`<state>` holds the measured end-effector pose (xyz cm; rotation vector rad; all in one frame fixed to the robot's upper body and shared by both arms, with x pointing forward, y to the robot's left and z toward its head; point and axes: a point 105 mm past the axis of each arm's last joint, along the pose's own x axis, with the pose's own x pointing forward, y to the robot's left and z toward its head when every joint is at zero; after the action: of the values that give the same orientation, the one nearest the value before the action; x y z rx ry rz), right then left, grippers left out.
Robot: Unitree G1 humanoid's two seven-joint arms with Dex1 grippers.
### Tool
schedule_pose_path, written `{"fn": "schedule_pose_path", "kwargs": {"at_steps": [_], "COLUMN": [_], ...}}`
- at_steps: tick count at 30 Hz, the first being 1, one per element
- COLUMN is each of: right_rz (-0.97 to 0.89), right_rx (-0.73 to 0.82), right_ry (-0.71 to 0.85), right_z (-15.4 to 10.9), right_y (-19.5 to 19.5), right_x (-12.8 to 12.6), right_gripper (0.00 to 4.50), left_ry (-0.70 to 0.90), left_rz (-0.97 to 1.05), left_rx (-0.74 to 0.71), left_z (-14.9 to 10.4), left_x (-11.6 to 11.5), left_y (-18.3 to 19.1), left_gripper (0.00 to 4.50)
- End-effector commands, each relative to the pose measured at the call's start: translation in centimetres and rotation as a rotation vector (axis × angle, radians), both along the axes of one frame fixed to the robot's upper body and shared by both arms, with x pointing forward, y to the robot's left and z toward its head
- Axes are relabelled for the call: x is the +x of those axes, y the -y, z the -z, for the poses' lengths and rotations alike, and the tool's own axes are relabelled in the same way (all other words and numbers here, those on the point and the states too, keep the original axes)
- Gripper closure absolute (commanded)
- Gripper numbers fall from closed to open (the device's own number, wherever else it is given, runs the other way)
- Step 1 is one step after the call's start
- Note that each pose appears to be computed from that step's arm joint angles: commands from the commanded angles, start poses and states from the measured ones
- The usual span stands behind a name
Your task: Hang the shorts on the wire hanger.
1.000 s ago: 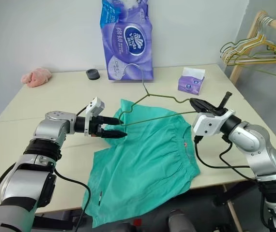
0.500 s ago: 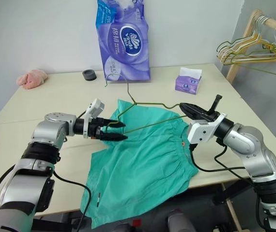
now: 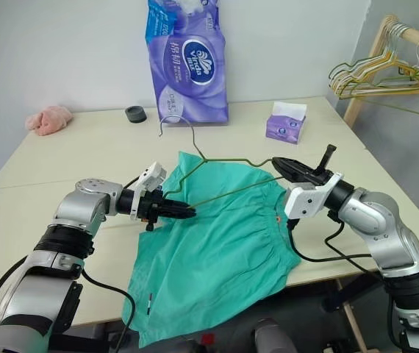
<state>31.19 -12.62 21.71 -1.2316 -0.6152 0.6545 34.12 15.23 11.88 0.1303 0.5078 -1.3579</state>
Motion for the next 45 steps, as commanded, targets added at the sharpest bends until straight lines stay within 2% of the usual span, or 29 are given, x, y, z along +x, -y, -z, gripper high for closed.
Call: {"fn": "schedule_pose_path", "kwargs": {"at_steps": [1,6,7,8,13,18,21,24,27,34,39,45], "right_rz": [-0.068,-0.083,-0.081,-0.079,-0.088,-0.039,0.054,0.06,-0.003,-0.013,0.001,0.048], "right_rx": [0.02,0.01,0.013,0.015,0.017,0.052,0.138,0.167,0.139,0.027,-0.007,-0.098], "right_ry": [0.057,0.045,0.037,0.031,-0.029,-0.23,-0.431,-0.588,-0.754,-1.085,-1.164,-1.19], "right_z": [-1.4,-1.1,-1.1,-1.0,-0.7,0.0,0.1,0.2,0.8,4.0,5.0,6.5], "right_y": [-1.0,-1.0,-1.0,-0.9,-0.5,1.2,3.0,3.1,2.1,0.2,-0.6,-0.9], "right_x": [-1.2,-1.6,-1.5,-1.5,-1.9,-2.1,-1.6,-2.0,-3.0,-4.3,-4.2,-3.4], "right_gripper": [4.5,4.5,3.99,3.79,2.1,0.54,0.54,0.54,0.54,0.54,0.54,0.54], "left_ry": [0.015,0.008,0.007,0.005,0.011,0.083,0.148,0.192,0.233,0.319,0.338,0.365], "left_rz": [-0.008,-0.007,-0.008,-0.009,-0.034,-0.039,0.039,0.142,0.239,0.332,0.338,0.327], "left_rx": [-0.013,-0.023,-0.023,-0.023,-0.011,0.078,0.181,0.268,0.323,0.327,0.323,0.329], "left_z": [-0.6,-0.5,-0.5,-0.5,-0.3,0.2,0.3,0.5,0.6,0.0,-0.2,-0.5], "left_x": [0.1,-0.2,-0.3,-0.3,-0.3,0.1,-0.3,-1.0,-1.5,-1.6,-1.6,-1.5], "left_y": [0.2,0.4,0.4,0.4,0.3,-0.6,-1.5,-1.9,-1.7,0.3,0.6,0.9], "left_gripper": [4.47,4.47,4.5,4.5,4.5,4.5,4.5,4.5,4.5,4.5,4.5,4.5]}}
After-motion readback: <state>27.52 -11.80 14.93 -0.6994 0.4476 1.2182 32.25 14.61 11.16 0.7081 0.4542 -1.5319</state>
